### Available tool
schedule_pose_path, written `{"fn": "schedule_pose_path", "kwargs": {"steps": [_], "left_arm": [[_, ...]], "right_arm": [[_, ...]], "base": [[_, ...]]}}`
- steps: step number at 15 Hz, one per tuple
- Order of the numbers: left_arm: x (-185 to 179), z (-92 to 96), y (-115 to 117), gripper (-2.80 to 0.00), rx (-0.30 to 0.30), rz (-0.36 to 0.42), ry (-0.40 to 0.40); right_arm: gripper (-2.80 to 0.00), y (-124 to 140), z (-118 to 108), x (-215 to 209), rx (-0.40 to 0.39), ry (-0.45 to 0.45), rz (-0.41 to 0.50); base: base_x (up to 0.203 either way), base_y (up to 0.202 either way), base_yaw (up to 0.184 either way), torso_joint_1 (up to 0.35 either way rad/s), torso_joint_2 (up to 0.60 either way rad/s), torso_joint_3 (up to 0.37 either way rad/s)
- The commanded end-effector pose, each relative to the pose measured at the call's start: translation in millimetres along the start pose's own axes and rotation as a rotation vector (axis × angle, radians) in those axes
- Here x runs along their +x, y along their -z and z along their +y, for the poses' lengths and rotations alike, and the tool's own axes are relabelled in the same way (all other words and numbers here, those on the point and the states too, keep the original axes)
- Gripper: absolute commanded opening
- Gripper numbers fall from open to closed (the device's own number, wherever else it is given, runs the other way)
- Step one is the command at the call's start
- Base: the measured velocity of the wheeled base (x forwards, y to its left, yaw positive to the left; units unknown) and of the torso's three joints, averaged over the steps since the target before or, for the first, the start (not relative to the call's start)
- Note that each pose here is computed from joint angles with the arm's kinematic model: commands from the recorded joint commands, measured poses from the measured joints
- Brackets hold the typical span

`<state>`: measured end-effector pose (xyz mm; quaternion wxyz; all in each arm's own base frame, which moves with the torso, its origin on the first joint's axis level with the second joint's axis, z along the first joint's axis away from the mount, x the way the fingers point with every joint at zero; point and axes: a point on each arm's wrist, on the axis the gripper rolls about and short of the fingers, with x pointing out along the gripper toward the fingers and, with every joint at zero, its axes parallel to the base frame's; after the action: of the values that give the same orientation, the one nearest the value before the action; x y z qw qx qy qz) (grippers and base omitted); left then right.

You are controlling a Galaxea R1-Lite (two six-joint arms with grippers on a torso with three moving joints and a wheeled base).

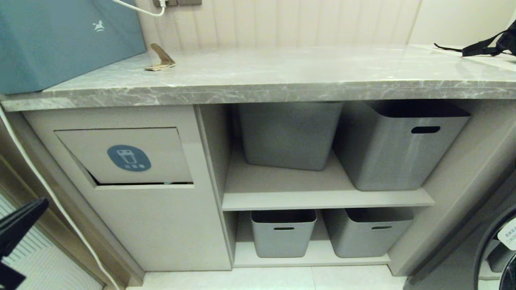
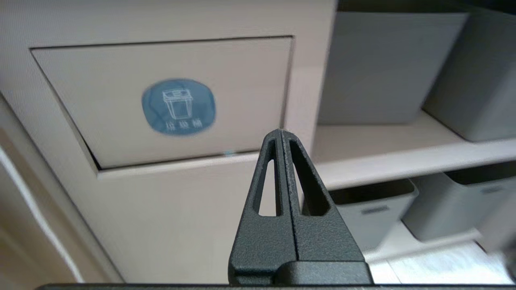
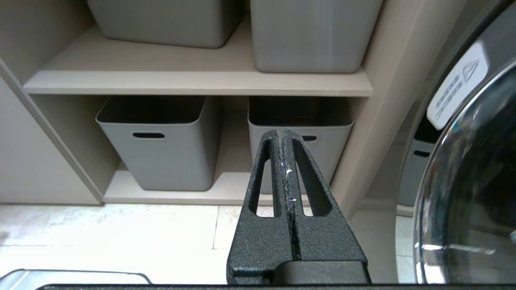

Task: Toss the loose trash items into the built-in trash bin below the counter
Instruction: Pick up the garbage

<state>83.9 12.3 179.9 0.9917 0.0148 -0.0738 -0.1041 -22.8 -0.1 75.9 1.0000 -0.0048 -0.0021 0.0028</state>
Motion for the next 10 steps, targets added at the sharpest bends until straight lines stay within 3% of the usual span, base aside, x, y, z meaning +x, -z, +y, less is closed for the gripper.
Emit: {"fn": "schedule_pose_path", "kwargs": {"steps": [1, 5, 10], "left_arm": [[-20, -10.3, -2, -2.8, 0.016, -0.029, 0.003], [-42, -21.6, 10, -2.8, -0.018, 0.042, 0.005], [-42, -21.9, 9, -2.8, 0.074, 0.041, 0.016]], "right_arm": [[-2.8, 0, 0, 0, -0.002, 0.001, -0.003], [-2.8, 0, 0, 0, -0.001, 0.001, -0.003], [-2.8, 0, 0, 0, 0.0, 0.001, -0.003]], "base": [[0.0, 0.0, 0.0, 0.071, -0.3, -0.222], [0.0, 0.0, 0.0, 0.113, -0.37, -0.293], [0.0, 0.0, 0.0, 0.176, -0.48, -0.288]]}}
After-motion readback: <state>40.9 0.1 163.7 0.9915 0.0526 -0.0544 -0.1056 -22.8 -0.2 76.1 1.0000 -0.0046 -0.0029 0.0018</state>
